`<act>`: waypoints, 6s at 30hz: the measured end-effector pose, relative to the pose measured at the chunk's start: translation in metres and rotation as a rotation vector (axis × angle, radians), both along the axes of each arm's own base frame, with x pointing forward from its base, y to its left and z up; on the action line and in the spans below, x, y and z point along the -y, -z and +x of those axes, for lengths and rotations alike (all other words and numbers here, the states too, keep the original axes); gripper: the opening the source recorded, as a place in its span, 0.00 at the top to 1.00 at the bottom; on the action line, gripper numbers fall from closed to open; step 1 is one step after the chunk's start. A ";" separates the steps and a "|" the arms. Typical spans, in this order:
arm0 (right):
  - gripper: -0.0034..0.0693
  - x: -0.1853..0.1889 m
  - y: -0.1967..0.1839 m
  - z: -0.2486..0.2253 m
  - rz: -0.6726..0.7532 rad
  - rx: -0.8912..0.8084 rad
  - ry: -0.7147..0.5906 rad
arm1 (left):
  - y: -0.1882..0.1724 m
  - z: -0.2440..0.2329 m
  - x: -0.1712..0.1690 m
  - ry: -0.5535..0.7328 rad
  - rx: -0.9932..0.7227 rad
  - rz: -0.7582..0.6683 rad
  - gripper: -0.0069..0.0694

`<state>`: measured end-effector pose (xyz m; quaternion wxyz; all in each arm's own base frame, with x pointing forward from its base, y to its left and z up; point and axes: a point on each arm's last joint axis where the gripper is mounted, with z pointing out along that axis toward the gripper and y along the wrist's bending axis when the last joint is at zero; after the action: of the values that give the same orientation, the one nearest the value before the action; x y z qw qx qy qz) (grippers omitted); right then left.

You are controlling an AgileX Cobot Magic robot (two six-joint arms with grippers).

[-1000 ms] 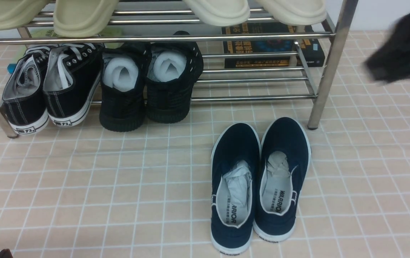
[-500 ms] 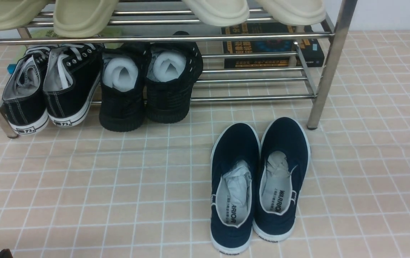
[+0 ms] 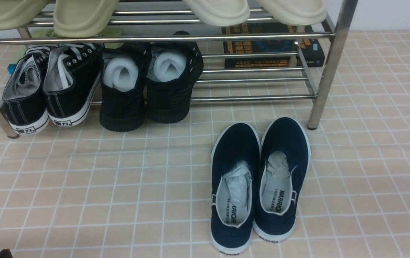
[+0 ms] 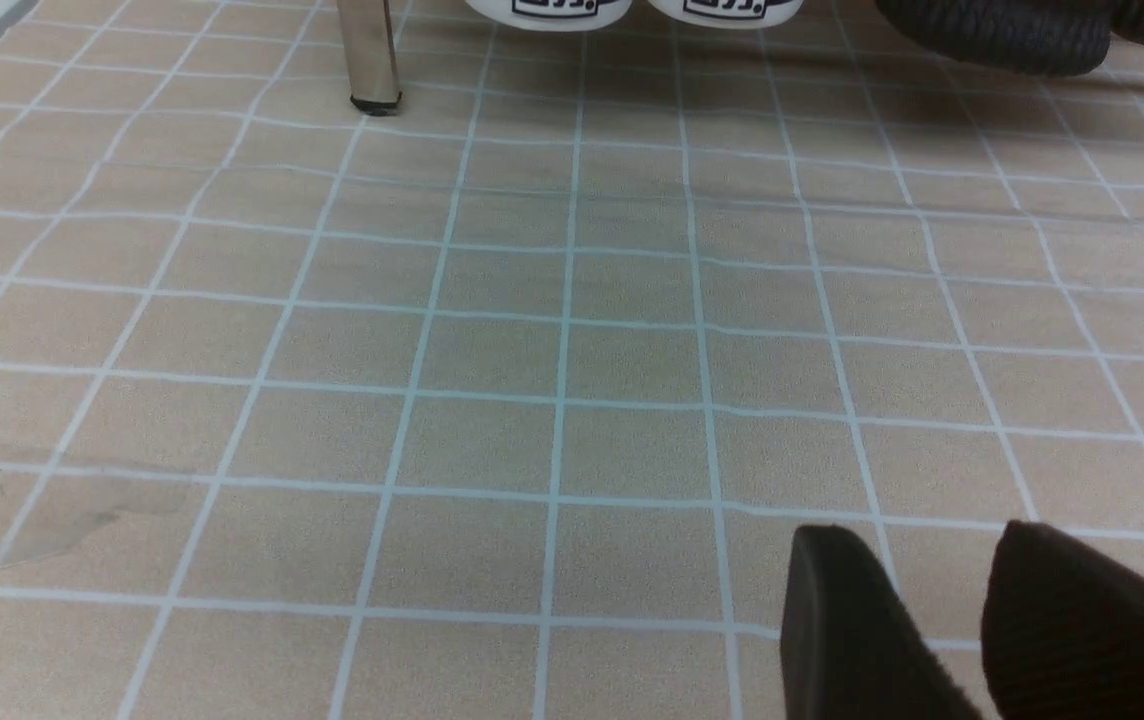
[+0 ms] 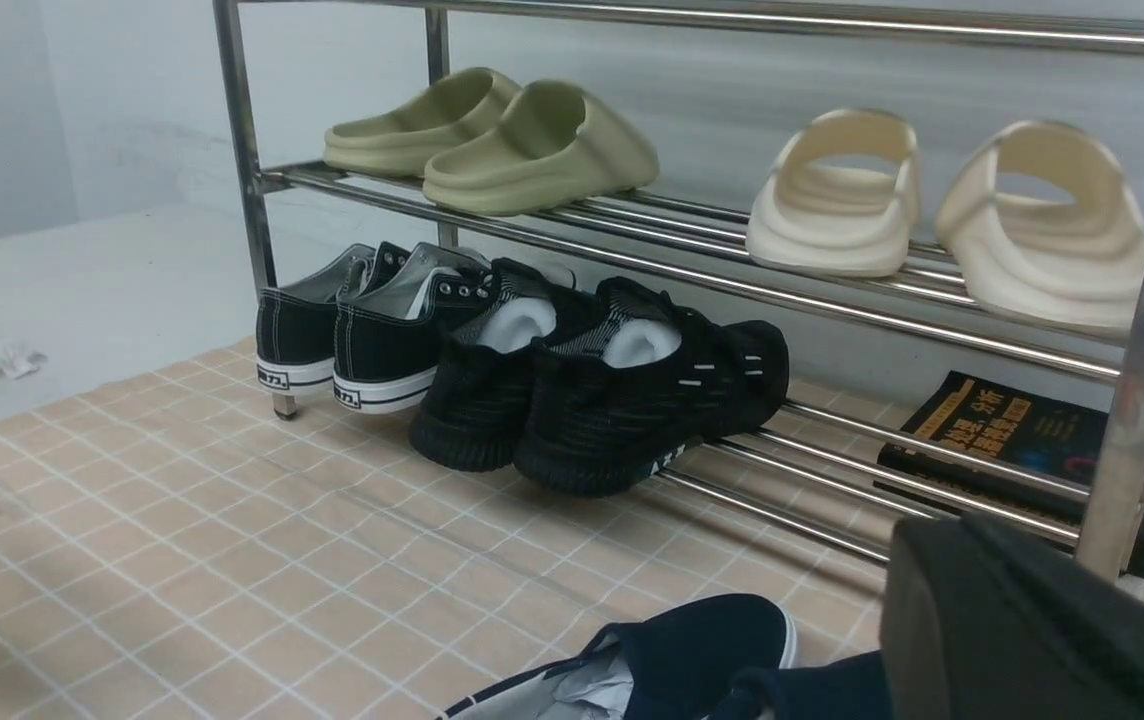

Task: Take the shoes off the shelf from the light coffee tablecloth by hand.

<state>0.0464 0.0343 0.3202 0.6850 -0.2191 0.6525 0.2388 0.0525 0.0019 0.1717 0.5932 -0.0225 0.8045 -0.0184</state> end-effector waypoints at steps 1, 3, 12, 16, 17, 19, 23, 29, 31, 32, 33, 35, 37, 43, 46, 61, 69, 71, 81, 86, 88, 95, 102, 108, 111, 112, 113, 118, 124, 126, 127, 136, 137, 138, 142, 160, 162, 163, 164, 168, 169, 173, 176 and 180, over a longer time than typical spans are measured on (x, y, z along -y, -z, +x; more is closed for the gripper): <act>0.96 0.000 0.000 0.000 0.001 0.002 0.000 | 0.000 0.000 0.000 0.000 0.000 0.000 0.59; 0.96 0.000 -0.001 0.000 0.005 0.006 -0.001 | 0.000 0.000 0.000 0.000 0.000 0.000 0.59; 0.95 0.000 -0.001 0.000 0.007 0.010 -0.002 | 0.000 0.000 0.000 0.000 0.000 0.000 0.59; 0.95 0.000 -0.001 0.000 0.007 0.010 -0.002 | 0.000 0.000 0.000 0.000 0.000 0.000 0.59; 0.95 0.000 -0.001 0.000 0.007 0.010 -0.002 | 0.000 0.000 0.000 0.000 0.000 0.000 0.59; 0.95 0.000 -0.001 0.000 0.007 0.010 -0.002 | 0.000 0.000 0.000 0.000 0.000 0.000 0.59; 0.95 0.000 -0.001 0.000 0.006 0.013 -0.001 | 0.000 0.000 0.000 0.000 0.000 0.000 0.59; 0.94 0.000 -0.001 0.000 0.007 0.014 -0.002 | 0.000 0.000 0.000 0.000 0.000 0.000 0.59; 0.94 0.000 -0.001 0.000 0.007 0.014 -0.002 | 0.000 0.000 0.000 0.000 0.000 0.000 0.59; 0.93 0.000 -0.001 0.000 0.007 0.014 -0.002 | 0.000 0.000 0.000 0.000 0.000 0.000 0.59; 0.93 0.000 -0.001 0.000 0.007 0.014 -0.002 | 0.000 0.000 0.000 0.000 0.000 0.000 0.59; 0.93 0.000 -0.001 0.000 0.007 0.014 -0.002 | 0.000 0.000 0.000 0.000 0.000 0.000 0.59; 0.93 -0.001 0.001 0.000 0.004 0.008 -0.002 | 0.000 0.000 0.000 0.000 0.000 0.000 0.59; 0.91 -0.003 0.017 0.004 -0.041 -0.035 -0.002 | 0.000 0.000 0.000 0.000 0.000 0.000 0.59; 0.91 -0.004 0.025 0.005 -0.043 -0.049 -0.001 | 0.000 0.000 0.000 0.000 0.000 0.000 0.59; 0.88 0.016 0.080 0.010 -0.070 -0.153 0.337 | 0.000 0.000 0.000 0.000 0.000 0.000 0.59; 0.87 0.030 0.113 0.007 -0.078 -0.191 0.582 | 0.000 0.000 0.000 0.000 0.000 0.000 0.59; 0.87 0.031 0.117 0.007 -0.100 -0.186 0.609 | 0.000 0.000 0.000 0.000 0.000 0.000 0.59; 0.84 0.033 0.145 0.007 -0.169 -0.277 0.641 | 0.000 0.000 0.000 0.000 0.000 0.001 0.59; 0.83 0.033 0.146 0.006 -0.182 -0.319 0.636 | 0.000 0.000 0.000 0.000 0.000 0.001 0.59; 0.83 0.033 0.146 0.006 -0.184 -0.323 0.635 | 0.000 0.000 0.000 0.000 0.000 0.001 0.59; 0.82 0.030 0.146 0.005 -0.192 -0.318 0.582 | 0.000 0.000 0.000 0.000 0.000 0.001 0.60; 0.81 0.027 0.146 0.005 -0.205 -0.310 0.519 | 0.000 0.000 0.000 0.000 0.000 0.001 0.60; 0.79 0.027 0.146 0.005 -0.205 -0.309 0.516 | 0.000 0.000 0.000 0.000 0.000 0.001 0.60; 0.79 0.027 0.146 0.005 -0.205 -0.309 0.516 | 0.000 0.000 0.000 0.000 0.000 0.001 0.60; 0.79 0.027 0.146 0.005 -0.205 -0.309 0.516 | 0.000 0.000 0.000 0.000 0.000 0.001 0.60; 0.78 0.027 0.146 0.005 -0.205 -0.309 0.516 | 0.000 0.000 0.000 0.000 0.000 0.001 0.60; 0.78 0.027 0.147 0.005 -0.206 -0.310 0.516 | 0.000 0.000 0.000 0.000 0.000 0.001 0.60; 0.78 0.027 0.147 0.005 -0.206 -0.310 0.516 | 0.000 0.000 0.000 0.000 0.000 0.001 0.60; 0.77 0.027 0.147 0.005 -0.206 -0.310 0.516 | 0.000 0.000 0.000 0.000 0.000 0.001 0.60; 0.77 0.027 0.147 0.005 -0.206 -0.310 0.516 | 0.000 0.000 0.000 0.000 0.000 0.001 0.60; 0.76 0.027 0.147 0.005 -0.206 -0.310 0.516 | 0.000 0.000 0.000 0.000 0.000 0.001 0.60; 0.75 0.027 0.147 0.005 -0.206 -0.310 0.516 | 0.000 0.000 0.000 0.000 0.000 0.001 0.60; 0.75 0.027 0.147 0.005 -0.206 -0.310 0.516 | 0.000 0.000 0.000 0.000 0.000 0.001 0.60; 0.75 0.027 0.147 0.005 -0.206 -0.310 0.516 | 0.000 0.000 0.000 0.000 0.000 0.001 0.60; 0.73 0.027 0.147 0.005 -0.207 -0.310 0.516 | 0.000 0.000 0.000 0.000 0.000 0.001 0.60; 0.73 0.027 0.147 0.005 -0.207 -0.310 0.516 | 0.000 0.000 0.000 0.000 0.000 0.001 0.60; 0.73 0.027 0.147 0.005 -0.207 -0.310 0.516 | 0.000 0.000 0.000 0.000 0.000 0.001 0.60; 0.72 0.027 0.147 0.005 -0.207 -0.310 0.516 | 0.000 0.000 0.000 0.000 0.000 0.001 0.60; 0.72 0.027 0.147 0.005 -0.207 -0.310 0.516 | 0.000 0.000 0.000 0.000 0.000 0.001 0.60; 0.72 0.027 0.147 0.005 -0.207 -0.310 0.516 | 0.000 0.000 0.000 0.000 0.000 0.001 0.60; 0.71 0.027 0.147 0.005 -0.207 -0.310 0.516 | 0.000 0.000 0.000 0.000 0.000 0.001 0.60; 0.70 0.027 0.147 0.005 -0.207 -0.310 0.516 | 0.000 0.000 0.000 0.000 0.000 0.001 0.60; 0.70 0.027 0.147 0.005 -0.207 -0.310 0.516 | 0.000 0.000 0.000 0.000 0.000 0.001 0.60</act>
<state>0.0514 0.0075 0.1737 0.5896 -0.0761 0.8039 0.0198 0.0525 0.0019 0.1718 0.5933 -0.0222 0.8045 -0.0181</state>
